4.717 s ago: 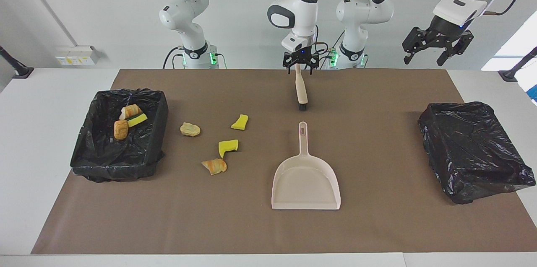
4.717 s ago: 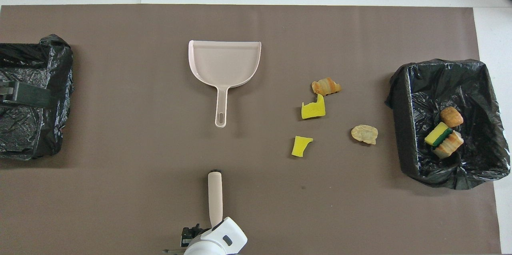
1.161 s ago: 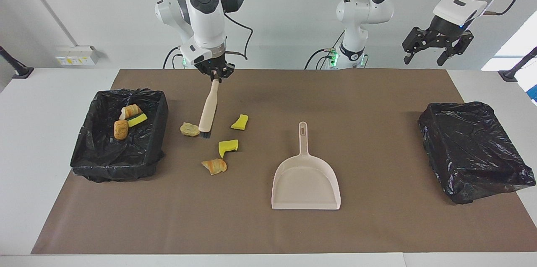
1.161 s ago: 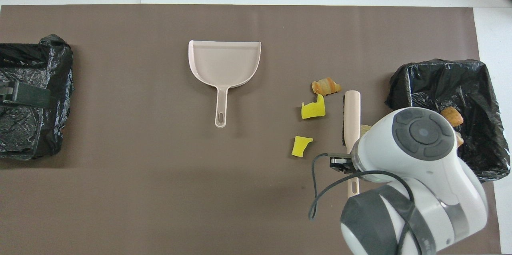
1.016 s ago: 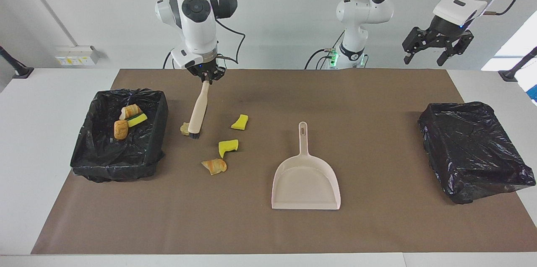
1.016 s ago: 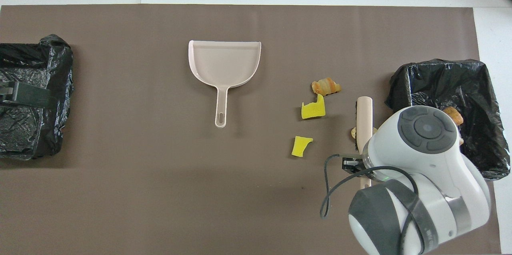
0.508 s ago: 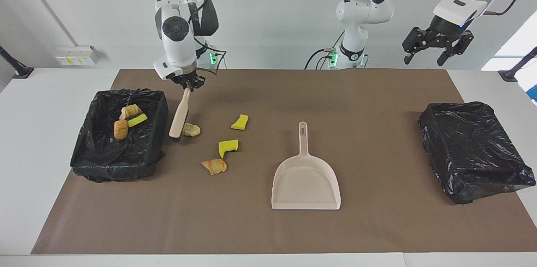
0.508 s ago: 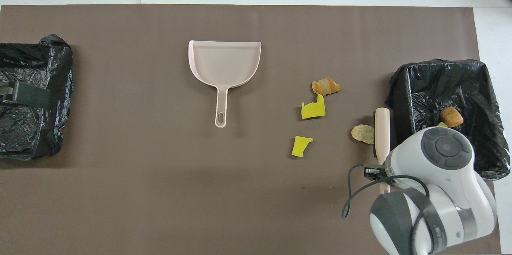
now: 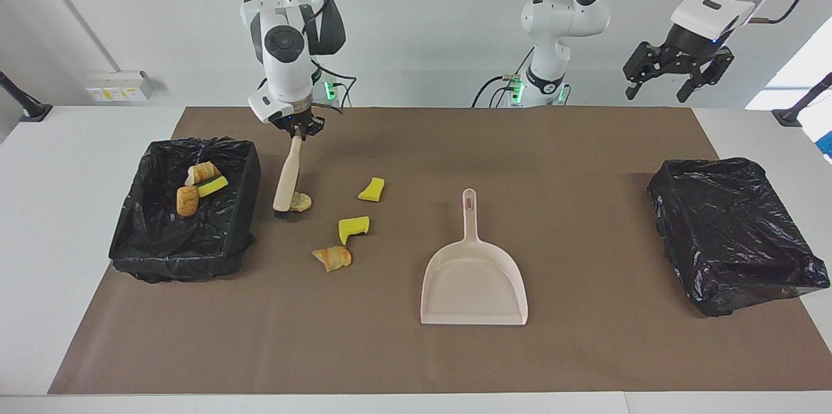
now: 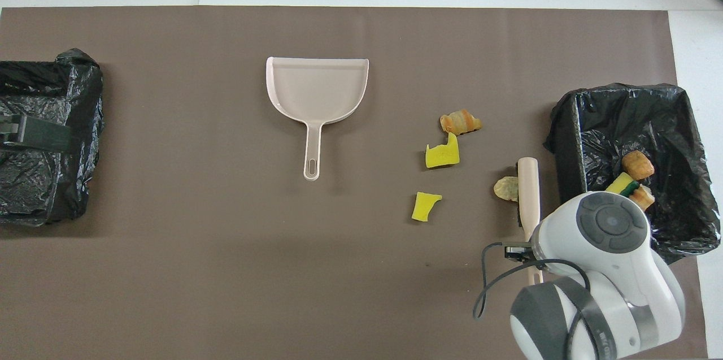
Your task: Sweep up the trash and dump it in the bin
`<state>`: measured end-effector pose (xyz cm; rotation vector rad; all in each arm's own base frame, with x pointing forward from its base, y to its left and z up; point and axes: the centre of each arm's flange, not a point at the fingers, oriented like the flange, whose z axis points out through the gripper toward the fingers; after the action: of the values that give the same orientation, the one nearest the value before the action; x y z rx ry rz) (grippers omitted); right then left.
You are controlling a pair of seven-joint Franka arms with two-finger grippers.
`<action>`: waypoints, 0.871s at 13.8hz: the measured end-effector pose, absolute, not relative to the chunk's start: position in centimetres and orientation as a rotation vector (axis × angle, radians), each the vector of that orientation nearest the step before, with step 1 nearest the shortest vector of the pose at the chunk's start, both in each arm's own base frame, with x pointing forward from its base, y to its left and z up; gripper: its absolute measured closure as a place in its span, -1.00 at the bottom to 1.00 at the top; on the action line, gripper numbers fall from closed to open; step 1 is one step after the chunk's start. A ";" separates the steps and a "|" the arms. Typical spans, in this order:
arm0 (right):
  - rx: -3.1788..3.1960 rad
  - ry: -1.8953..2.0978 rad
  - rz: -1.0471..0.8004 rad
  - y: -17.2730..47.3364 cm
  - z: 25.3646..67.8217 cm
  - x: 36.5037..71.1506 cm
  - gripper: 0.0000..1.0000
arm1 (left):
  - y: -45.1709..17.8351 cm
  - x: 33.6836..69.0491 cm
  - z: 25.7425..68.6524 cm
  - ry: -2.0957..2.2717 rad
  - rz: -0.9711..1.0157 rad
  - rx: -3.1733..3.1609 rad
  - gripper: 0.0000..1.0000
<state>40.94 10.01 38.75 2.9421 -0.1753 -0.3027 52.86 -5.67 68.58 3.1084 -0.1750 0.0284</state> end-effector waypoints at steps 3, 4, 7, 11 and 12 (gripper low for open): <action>2.960 -0.121 -0.294 12.6 40.1 41.0 0.48 | -5.7 52.9 68.6 -0.175 0.028 3.108 -1.00; 2.953 -0.101 -0.290 13.2 41.2 41.3 0.48 | -5.7 52.9 68.6 -0.175 0.028 3.108 -1.00; 2.917 -0.073 -0.270 12.6 43.4 42.5 0.48 | -5.7 52.9 68.6 -0.175 0.028 3.108 -1.00; 2.926 -0.026 -0.330 8.0 41.8 43.1 0.48 | -5.7 52.9 68.6 -0.175 0.028 3.108 -1.00; 2.932 -0.015 -0.341 6.8 41.1 43.0 0.48 | -5.7 52.9 68.6 -0.175 0.028 3.108 -1.00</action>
<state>43.00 6.84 41.09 2.9322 -0.0149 -0.3410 52.86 -5.67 68.58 3.1084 -0.1749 0.0284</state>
